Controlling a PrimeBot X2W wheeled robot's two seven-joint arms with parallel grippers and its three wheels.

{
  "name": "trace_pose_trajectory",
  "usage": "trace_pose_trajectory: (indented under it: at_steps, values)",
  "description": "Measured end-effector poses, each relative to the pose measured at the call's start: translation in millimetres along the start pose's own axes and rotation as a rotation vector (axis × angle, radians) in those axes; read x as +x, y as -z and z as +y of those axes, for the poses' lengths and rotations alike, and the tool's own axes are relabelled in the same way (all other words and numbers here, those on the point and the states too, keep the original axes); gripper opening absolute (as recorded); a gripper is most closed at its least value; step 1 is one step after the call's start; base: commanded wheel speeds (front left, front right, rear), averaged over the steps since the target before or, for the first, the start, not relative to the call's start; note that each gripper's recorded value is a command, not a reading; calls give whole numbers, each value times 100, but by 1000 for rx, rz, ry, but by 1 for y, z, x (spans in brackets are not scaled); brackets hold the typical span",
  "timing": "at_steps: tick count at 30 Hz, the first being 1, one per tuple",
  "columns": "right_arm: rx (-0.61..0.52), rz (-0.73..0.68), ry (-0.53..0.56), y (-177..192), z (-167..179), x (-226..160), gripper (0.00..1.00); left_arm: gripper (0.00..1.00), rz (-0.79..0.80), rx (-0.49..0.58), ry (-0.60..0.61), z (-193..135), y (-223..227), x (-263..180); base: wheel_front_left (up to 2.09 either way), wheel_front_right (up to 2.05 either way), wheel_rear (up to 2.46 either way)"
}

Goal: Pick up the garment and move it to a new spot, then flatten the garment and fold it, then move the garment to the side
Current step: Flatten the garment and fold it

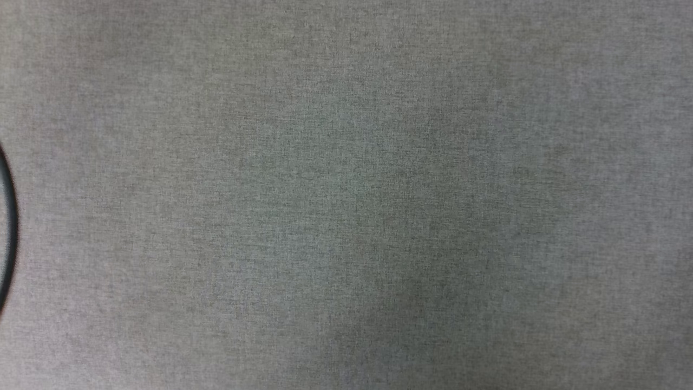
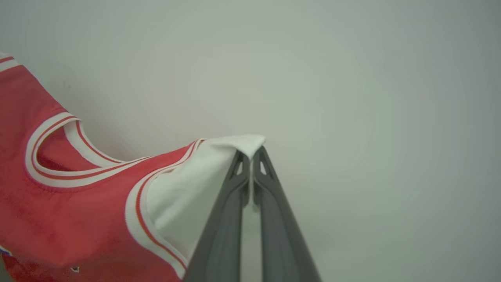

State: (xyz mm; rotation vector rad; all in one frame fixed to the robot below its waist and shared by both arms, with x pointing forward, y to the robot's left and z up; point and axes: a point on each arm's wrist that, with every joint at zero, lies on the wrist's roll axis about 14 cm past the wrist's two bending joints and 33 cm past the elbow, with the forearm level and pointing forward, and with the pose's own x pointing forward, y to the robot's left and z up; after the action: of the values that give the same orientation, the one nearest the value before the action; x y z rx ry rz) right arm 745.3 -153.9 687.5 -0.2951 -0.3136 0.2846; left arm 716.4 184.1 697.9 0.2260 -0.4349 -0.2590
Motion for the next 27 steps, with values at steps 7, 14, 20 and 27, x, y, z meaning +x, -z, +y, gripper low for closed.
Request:
trace_pose_trajectory:
  at_steps: [7, 14, 20, 27]
  values:
    - [79, 88, -37, 53, 24, -28, 0, 0, 108, -62, 25, -19, 45, -28, 0, 0, 0]
    - [120, 152, -121, 78, 57, -77, 0, 0, 174, -150, 29, -37, 60, -78, 0, 0, 0]
    - [150, 249, -210, 96, 86, -144, 0, 0, 249, -199, 4, -50, 67, -147, 0, 0, 0]
    - [237, 376, -231, 109, 105, -232, 0, 0, 391, -256, -17, -72, 75, -239, 0, 0, 0]
